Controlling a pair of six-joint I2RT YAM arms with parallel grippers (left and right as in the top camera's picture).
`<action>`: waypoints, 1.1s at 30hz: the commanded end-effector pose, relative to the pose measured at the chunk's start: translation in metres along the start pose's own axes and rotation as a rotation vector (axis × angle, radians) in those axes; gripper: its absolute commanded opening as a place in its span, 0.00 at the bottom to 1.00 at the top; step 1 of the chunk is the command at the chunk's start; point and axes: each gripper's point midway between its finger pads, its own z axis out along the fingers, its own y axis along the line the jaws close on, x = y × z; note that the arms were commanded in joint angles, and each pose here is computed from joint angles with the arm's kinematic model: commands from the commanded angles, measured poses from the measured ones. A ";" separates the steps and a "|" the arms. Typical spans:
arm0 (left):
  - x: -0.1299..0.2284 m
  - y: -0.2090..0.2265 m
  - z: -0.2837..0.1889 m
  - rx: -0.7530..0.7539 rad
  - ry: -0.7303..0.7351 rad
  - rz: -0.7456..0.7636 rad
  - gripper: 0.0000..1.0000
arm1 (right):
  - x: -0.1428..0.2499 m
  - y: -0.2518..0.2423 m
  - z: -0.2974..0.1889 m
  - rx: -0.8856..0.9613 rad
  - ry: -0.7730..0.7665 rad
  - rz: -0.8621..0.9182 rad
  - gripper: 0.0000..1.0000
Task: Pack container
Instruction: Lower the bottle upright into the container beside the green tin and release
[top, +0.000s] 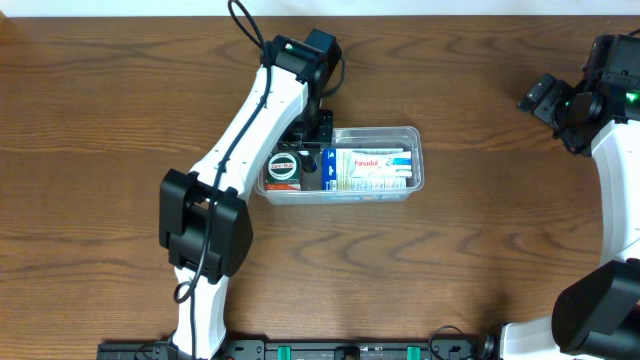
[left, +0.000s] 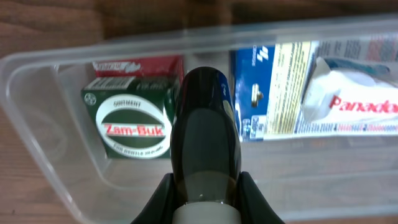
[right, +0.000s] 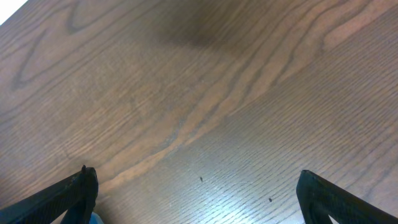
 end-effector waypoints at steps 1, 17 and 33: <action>-0.002 0.002 0.010 -0.019 0.013 -0.028 0.09 | 0.000 -0.002 0.002 0.007 0.003 0.013 0.99; 0.000 0.004 0.047 -0.036 0.050 -0.051 0.09 | 0.000 -0.002 0.002 0.007 0.003 0.013 0.99; 0.001 0.004 0.056 -0.033 0.055 -0.051 0.38 | 0.000 -0.002 0.002 0.007 0.003 0.013 0.99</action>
